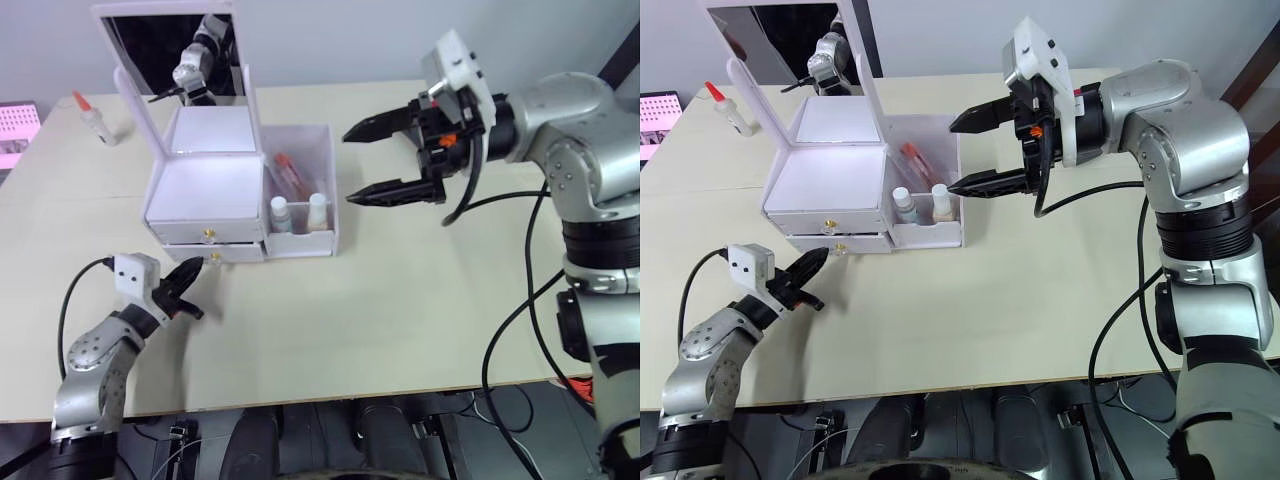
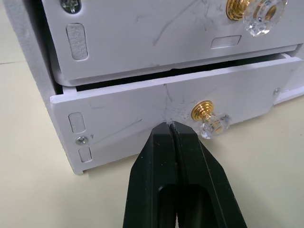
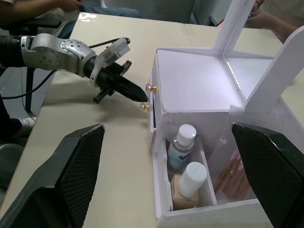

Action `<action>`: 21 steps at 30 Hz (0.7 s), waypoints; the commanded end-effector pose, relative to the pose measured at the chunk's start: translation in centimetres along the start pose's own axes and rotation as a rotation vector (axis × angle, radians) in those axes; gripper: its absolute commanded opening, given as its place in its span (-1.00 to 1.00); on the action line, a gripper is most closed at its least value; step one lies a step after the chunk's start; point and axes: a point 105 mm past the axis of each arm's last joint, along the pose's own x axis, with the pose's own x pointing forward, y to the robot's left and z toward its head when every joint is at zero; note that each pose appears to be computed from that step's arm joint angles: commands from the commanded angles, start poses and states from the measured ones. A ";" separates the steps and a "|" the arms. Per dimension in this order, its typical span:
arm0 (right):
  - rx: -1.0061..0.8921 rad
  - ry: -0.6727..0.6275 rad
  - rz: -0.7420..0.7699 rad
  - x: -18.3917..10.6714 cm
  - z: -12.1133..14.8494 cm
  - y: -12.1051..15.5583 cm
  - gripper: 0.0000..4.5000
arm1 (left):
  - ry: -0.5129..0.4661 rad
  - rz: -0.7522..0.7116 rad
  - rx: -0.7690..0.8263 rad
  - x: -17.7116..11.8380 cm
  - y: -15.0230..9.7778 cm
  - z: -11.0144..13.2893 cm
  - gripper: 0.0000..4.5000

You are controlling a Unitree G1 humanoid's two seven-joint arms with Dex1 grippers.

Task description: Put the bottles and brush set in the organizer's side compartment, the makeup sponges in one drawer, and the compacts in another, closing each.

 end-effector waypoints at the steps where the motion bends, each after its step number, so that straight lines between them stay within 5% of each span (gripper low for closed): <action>1: -0.061 -0.022 -0.015 -0.6 1.6 0.2 1.00 | -0.032 -0.024 0.037 0.5 -0.2 1.1 -0.98; 21: -0.060 -0.069 -0.021 -0.6 1.6 0.1 1.00 | -0.033 -0.049 0.062 1.1 -0.5 1.5 -0.98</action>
